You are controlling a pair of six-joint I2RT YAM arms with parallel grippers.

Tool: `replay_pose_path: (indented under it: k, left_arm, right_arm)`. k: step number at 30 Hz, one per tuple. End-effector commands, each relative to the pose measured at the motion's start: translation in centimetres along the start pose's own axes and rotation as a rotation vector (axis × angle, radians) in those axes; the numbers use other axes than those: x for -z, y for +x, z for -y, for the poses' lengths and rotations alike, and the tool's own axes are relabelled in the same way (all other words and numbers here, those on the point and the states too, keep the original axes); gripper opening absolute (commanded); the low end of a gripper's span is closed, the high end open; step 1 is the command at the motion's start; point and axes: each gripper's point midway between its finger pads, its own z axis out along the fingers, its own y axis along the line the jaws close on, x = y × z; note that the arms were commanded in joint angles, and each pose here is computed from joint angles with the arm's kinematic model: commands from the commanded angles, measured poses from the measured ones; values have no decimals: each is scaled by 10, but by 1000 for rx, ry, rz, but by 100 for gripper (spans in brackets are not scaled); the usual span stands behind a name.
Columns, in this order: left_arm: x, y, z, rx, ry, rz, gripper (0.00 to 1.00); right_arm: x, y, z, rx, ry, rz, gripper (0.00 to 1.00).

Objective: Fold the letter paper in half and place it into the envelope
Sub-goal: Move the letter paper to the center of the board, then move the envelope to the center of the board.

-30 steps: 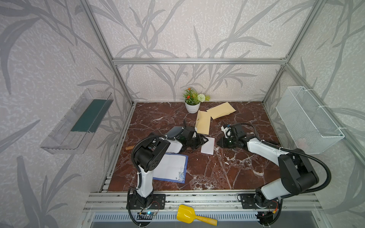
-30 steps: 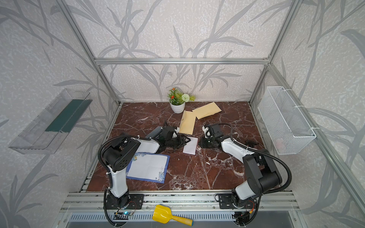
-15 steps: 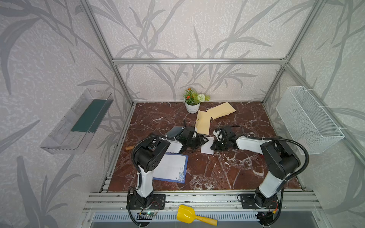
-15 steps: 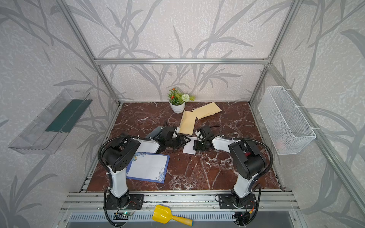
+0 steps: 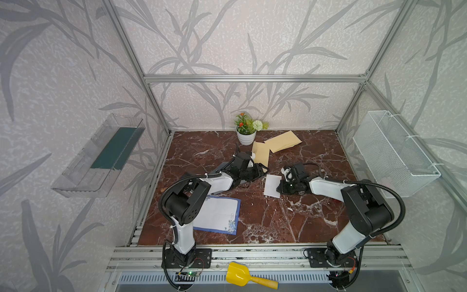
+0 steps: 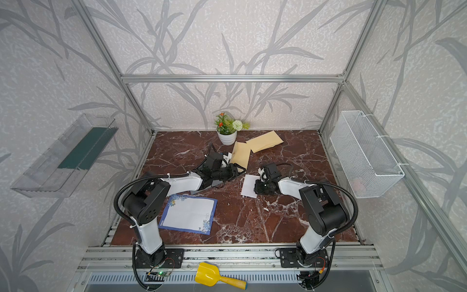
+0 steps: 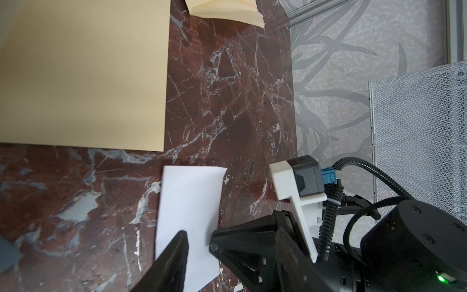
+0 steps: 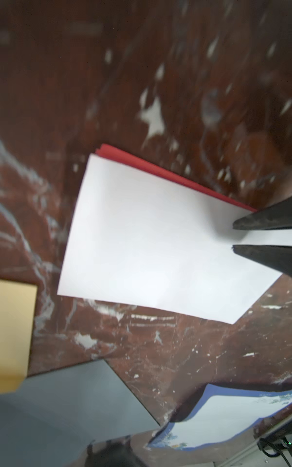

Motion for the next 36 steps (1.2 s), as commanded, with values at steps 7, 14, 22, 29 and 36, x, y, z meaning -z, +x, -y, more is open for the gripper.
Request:
replay_pose_path:
  k: [7, 14, 22, 29, 36]
  left_arm:
    - [3, -6, 11, -46, 16, 5, 55]
    - [11, -6, 10, -76, -10, 14, 55]
    - [8, -33, 26, -193, -84, 28, 55]
    - [-19, -79, 36, -370, -237, 20, 55]
    - [-77, -100, 18, -488, -350, -68, 55]
  right_arm:
    - [36, 31, 53, -66, 175, -36, 16]
    - [68, -10, 22, 5, 113, 78, 21]
    - [54, -25, 14, 10, 74, 66, 21]
    - [28, -2, 31, -30, 83, 1, 20]
    - [27, 13, 35, -37, 80, -14, 20]
